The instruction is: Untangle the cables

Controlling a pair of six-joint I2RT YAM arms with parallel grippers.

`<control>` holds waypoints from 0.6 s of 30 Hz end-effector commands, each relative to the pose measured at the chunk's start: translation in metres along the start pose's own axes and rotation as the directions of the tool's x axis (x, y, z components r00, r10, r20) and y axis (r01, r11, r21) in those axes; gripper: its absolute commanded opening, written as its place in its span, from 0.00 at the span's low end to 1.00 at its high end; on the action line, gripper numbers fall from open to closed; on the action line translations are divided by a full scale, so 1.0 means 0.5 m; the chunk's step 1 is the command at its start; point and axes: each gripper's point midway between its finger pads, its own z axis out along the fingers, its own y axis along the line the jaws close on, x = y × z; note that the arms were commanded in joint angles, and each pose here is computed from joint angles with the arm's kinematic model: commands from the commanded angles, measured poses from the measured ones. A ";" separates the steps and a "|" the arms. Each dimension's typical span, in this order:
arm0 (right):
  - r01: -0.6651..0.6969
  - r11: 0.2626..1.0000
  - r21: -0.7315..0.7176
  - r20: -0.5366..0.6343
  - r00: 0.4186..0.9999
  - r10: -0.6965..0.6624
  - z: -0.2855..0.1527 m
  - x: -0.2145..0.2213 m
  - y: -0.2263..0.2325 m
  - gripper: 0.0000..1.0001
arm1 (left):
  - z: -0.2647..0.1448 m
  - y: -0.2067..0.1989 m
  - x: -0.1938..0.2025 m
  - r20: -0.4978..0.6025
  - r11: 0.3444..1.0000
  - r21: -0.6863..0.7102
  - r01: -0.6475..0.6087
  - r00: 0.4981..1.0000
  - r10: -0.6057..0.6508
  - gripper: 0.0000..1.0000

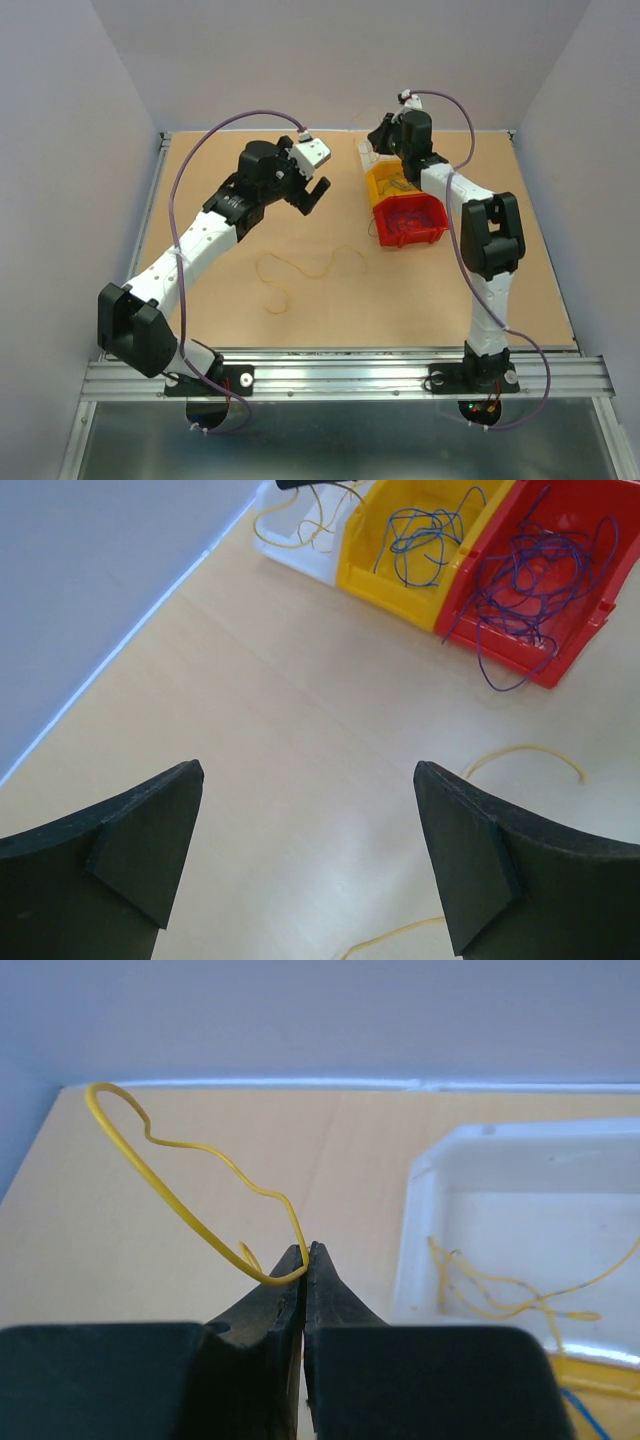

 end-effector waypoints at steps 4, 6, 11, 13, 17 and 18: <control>0.127 0.964 0.233 0.151 0.975 -0.165 0.074 -0.114 -0.106 0.01 | -0.007 -0.037 0.018 0.000 0.993 0.089 -0.084 0.996 0.084 0.98; 0.198 0.953 0.228 0.137 0.963 -0.233 0.095 -0.113 -0.126 0.01 | -0.009 -0.052 0.050 -0.043 0.988 0.120 -0.095 0.994 0.101 0.98; 0.339 0.922 0.185 0.098 0.928 -0.360 0.117 -0.104 -0.173 0.01 | -0.005 -0.082 0.135 -0.151 0.982 0.164 -0.089 0.982 0.115 0.95; 0.407 0.893 0.194 0.072 0.901 -0.427 0.119 -0.094 -0.193 0.01 | 0.002 -0.088 0.160 -0.195 0.982 0.164 -0.093 0.973 0.124 0.93; 0.553 0.818 0.160 0.025 0.826 -0.563 0.106 -0.052 -0.234 0.01 | 0.008 -0.086 0.184 -0.240 0.984 0.158 -0.087 0.963 0.123 0.91; 0.576 0.807 0.132 0.029 0.811 -0.584 0.102 -0.039 -0.233 0.01 | 0.008 -0.083 0.183 -0.242 0.985 0.149 -0.084 0.963 0.118 0.91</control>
